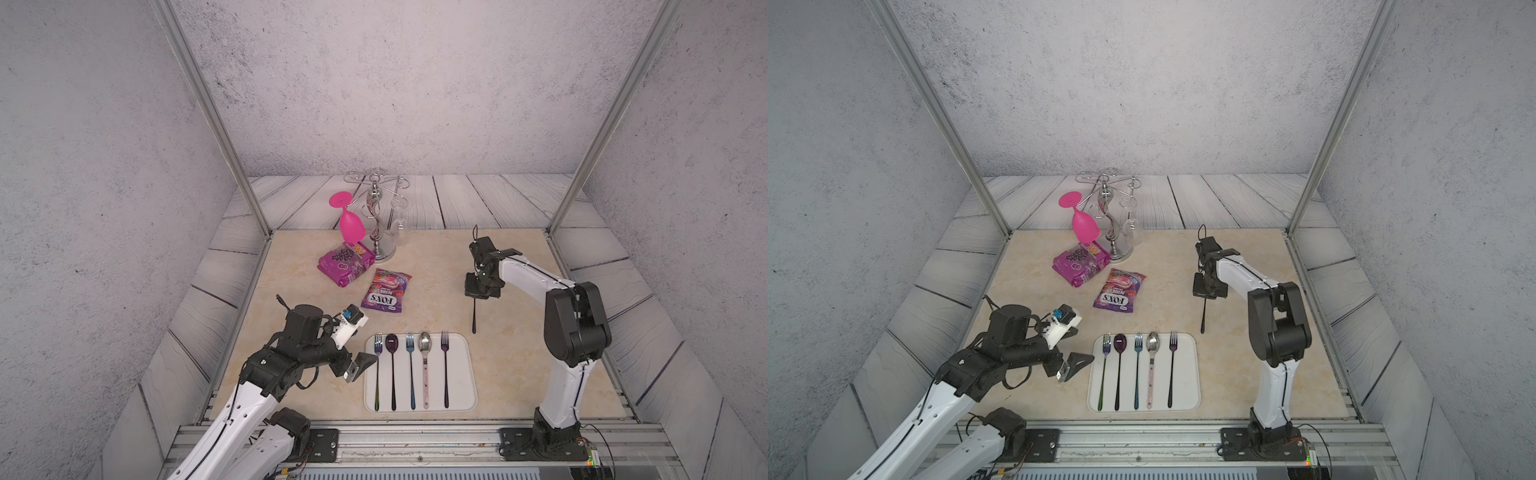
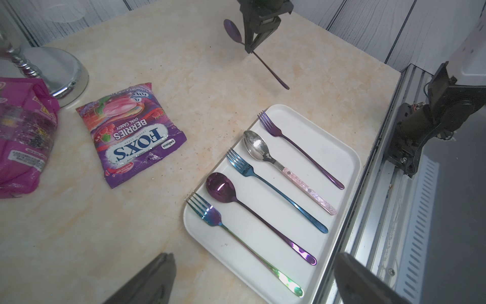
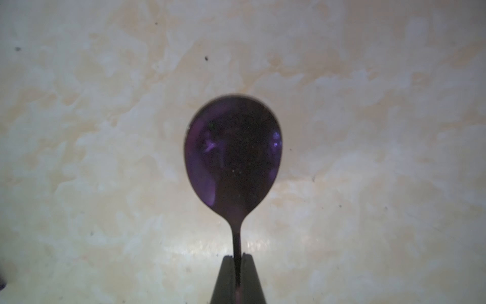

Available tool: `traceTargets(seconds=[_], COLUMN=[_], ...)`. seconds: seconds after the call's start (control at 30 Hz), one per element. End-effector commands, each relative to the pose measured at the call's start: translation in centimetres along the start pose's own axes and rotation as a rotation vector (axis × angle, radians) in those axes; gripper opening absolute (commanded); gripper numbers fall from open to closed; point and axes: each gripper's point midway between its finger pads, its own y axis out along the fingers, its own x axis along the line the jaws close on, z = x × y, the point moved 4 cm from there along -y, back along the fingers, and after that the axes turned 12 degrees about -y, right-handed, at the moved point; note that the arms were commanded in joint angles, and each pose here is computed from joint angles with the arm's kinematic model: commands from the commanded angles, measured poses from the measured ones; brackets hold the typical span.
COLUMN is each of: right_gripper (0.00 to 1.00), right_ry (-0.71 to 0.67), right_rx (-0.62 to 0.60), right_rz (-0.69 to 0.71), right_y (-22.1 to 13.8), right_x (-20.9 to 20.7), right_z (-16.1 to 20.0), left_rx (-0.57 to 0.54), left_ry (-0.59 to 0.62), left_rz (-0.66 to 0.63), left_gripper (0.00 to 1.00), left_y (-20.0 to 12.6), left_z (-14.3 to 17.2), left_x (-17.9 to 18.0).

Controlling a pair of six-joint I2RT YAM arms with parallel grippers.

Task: Set the spoon and fork side by side
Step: Pick up the spoon from the center of the board, then place the spoon on the tray.

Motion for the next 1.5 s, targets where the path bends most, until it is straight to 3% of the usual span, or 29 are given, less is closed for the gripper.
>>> traceTargets(seconds=[0.0,0.27,0.53,0.93,1.47], right_gripper=[0.00,0.00,0.00,0.00,0.00], right_ry=[-0.042,-0.109,-0.077,-0.065,-0.096], right_rx=[0.044,0.069,0.098,0.154,0.180], right_rz=[0.017,-0.036,-0.141,-0.134,-0.085], right_y=[-2.2,-6.8,-5.5,-1.3,0.4], right_x=[-0.4,2.5,7.0,8.1,7.7], right_z=[3.0,10.2,15.6,17.6,17.9], left_rx=[-0.013,-0.020,-0.039,-0.049,-0.046], left_ry=[0.003,0.007,0.015,0.013,0.005], left_rz=[-0.012,-0.016,-0.018,-0.005,-0.007], left_gripper=[0.99,1.00,1.00,1.00,1.00], left_y=[0.0,-0.1,-0.4,-0.5,-0.4], left_z=[0.0,0.1,0.2,0.4,0.6], left_x=[0.1,0.1,0.0,-0.2,-0.2])
